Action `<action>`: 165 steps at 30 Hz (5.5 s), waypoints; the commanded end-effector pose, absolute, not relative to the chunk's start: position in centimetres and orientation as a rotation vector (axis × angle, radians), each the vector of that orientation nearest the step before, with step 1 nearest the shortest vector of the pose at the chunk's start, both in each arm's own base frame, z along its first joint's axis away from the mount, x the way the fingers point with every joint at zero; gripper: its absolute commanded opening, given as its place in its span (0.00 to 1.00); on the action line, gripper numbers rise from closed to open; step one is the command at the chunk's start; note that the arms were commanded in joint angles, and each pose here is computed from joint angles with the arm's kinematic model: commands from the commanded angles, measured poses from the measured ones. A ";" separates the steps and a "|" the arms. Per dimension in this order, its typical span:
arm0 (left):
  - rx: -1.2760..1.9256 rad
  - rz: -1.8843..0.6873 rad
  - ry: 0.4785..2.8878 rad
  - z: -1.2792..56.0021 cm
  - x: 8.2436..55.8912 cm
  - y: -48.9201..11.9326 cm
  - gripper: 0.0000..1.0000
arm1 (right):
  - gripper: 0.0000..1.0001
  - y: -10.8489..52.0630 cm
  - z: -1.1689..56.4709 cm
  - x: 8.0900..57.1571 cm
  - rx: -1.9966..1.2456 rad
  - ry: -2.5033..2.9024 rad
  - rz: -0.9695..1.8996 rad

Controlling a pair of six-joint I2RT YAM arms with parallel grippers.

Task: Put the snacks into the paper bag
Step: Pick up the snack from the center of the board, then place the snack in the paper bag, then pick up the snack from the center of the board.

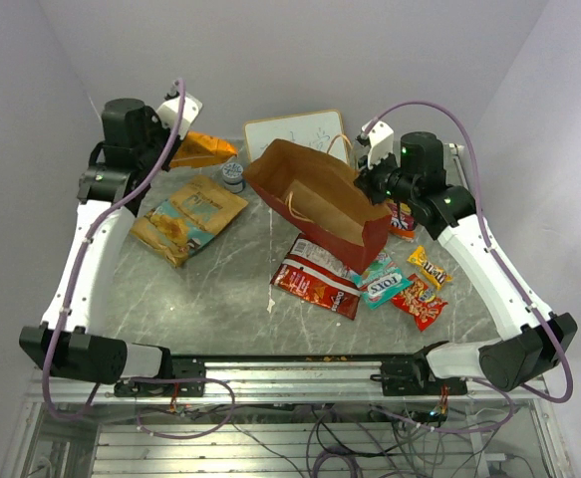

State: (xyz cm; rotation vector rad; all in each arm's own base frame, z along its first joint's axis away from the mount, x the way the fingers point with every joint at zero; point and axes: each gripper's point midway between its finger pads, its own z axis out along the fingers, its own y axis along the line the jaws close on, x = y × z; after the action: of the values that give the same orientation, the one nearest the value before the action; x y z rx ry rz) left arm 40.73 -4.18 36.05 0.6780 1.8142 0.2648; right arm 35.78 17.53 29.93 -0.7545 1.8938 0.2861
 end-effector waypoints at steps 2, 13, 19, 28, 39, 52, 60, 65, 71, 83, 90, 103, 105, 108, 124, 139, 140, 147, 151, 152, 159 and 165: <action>0.785 0.071 1.588 44.0 36.9 -8.1 0.07 | 0.00 17.2 32.8 35.1 -0.831 1.807 0.258; 0.859 -0.237 1.345 51.5 31.9 -13.1 0.07 | 0.00 17.3 33.0 35.9 -0.907 1.766 0.209; 0.901 -0.384 1.288 52.6 30.6 -15.9 0.07 | 0.00 17.8 32.4 36.5 -0.902 1.782 0.230; 0.933 -0.376 1.301 51.5 31.5 -20.6 0.07 | 0.00 19.0 32.2 36.7 -0.875 1.801 0.317; 1.041 -0.228 1.374 47.6 31.6 -26.8 0.07 | 0.00 18.9 32.3 37.3 -0.831 1.830 0.315; 1.258 -0.051 1.362 43.6 30.3 -30.6 0.07 | 0.00 18.8 31.9 38.4 -0.790 1.863 0.306; 1.333 -0.134 1.343 42.6 29.0 -32.7 0.07 | 0.00 18.1 32.0 38.3 -0.773 1.858 0.310; 1.383 -0.272 1.328 42.3 27.3 -34.3 0.07 | 0.00 18.0 31.8 38.2 -0.766 1.864 0.335; 1.400 -0.282 1.367 40.4 27.6 -34.8 0.07 | 0.00 18.8 31.8 36.9 -0.857 1.829 0.390; 1.411 -0.339 1.454 36.2 27.8 -36.0 0.07 | 0.00 18.2 31.7 36.1 -0.817 1.814 0.381; 1.383 -0.376 1.514 34.1 29.4 -36.5 0.07 | 0.00 18.3 31.3 36.1 -0.817 1.823 0.393; 1.470 -0.368 1.527 28.5 31.1 -36.1 0.07 | 0.00 17.6 30.9 36.3 -0.747 1.850 0.388; 1.466 -0.358 1.542 27.4 31.5 -36.2 0.07 | 0.00 17.5 30.9 36.3 -0.738 1.852 0.391; 1.459 -0.369 1.571 26.1 32.2 -36.3 0.07 | 0.00 17.5 31.0 36.3 -0.734 1.850 0.401; 1.585 -0.445 1.541 23.3 31.8 -37.4 0.22 | 0.00 17.1 30.4 36.6 -0.727 1.859 0.384; 1.553 -0.391 1.430 30.8 30.9 -35.7 0.36 | 0.00 16.7 31.5 37.2 -0.721 1.843 0.338; 1.529 -0.380 1.426 31.8 30.9 -35.4 0.36 | 0.00 16.6 31.6 37.3 -0.719 1.843 0.334; 1.289 -0.341 1.500 36.1 32.2 -30.2 0.41 | 0.00 16.4 32.1 37.1 -0.719 1.832 0.318; 1.094 -0.327 1.527 39.0 33.2 -25.2 0.44 | 0.00 16.4 32.1 36.8 -0.722 1.835 0.328; 1.039 -0.320 1.537 39.6 33.5 -23.7 0.47 | 0.00 16.4 32.1 36.7 -0.723 1.835 0.333; 0.709 -0.161 1.733 37.9 35.8 -13.8 0.57 | 0.00 16.1 32.2 36.3 -0.717 1.827 0.347; 0.560 -0.042 1.955 30.6 37.0 -6.9 0.59 | 0.00 16.3 32.5 35.9 -0.720 1.818 0.376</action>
State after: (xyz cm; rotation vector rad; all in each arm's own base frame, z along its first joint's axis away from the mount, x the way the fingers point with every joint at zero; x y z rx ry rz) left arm 36.44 -10.68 35.98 0.6739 1.7879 -0.1029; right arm 36.34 16.18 29.86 -0.7314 1.9016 0.3525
